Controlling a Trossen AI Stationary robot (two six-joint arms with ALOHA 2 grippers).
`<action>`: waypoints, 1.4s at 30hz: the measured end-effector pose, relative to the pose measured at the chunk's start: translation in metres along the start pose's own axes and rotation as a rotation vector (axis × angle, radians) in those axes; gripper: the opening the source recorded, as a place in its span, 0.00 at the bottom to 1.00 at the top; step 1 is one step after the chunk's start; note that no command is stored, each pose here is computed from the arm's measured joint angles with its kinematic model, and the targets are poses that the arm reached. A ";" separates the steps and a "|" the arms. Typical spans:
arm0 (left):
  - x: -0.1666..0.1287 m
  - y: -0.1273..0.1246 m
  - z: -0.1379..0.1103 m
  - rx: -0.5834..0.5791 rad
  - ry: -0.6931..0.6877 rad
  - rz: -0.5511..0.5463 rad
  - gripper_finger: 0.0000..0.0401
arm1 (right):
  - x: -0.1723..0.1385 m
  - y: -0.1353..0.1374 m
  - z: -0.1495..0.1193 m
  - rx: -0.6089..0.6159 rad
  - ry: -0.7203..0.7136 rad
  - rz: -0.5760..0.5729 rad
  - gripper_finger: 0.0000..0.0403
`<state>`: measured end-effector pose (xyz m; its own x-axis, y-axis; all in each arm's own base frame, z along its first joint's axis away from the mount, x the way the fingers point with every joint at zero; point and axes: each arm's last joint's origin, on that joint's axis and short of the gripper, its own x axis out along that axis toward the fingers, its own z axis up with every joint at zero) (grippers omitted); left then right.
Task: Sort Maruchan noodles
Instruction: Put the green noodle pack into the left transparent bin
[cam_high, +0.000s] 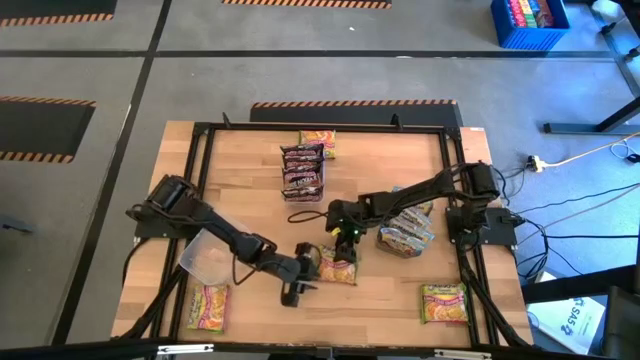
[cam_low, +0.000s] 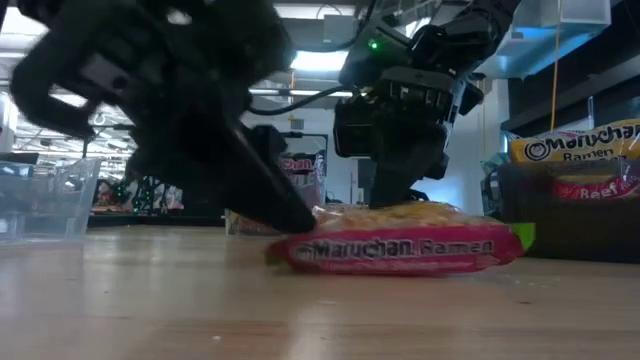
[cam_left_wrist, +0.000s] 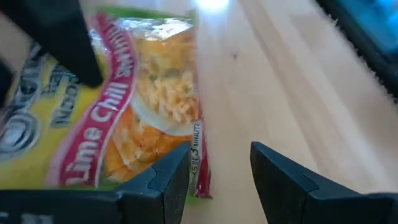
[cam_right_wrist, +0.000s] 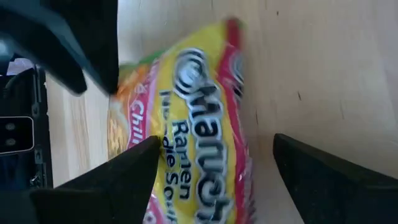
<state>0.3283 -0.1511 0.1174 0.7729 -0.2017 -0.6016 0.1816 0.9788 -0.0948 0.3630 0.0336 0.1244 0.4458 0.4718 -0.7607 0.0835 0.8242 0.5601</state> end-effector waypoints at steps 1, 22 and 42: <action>0.004 0.003 -0.002 -0.022 0.005 -0.013 0.41 | 0.000 0.000 0.000 0.000 -0.004 -0.002 0.79; 0.008 0.016 -0.004 -0.047 0.009 0.080 0.41 | 0.004 0.013 0.002 0.014 0.023 0.227 0.73; -0.014 0.018 0.003 -0.029 0.089 0.134 0.41 | 0.011 0.029 -0.007 -0.001 0.033 0.170 0.21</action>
<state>0.3222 -0.1311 0.1262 0.7317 -0.0667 -0.6783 0.0617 0.9976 -0.0315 0.3642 0.0646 0.1302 0.4238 0.6147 -0.6653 0.0081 0.7319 0.6814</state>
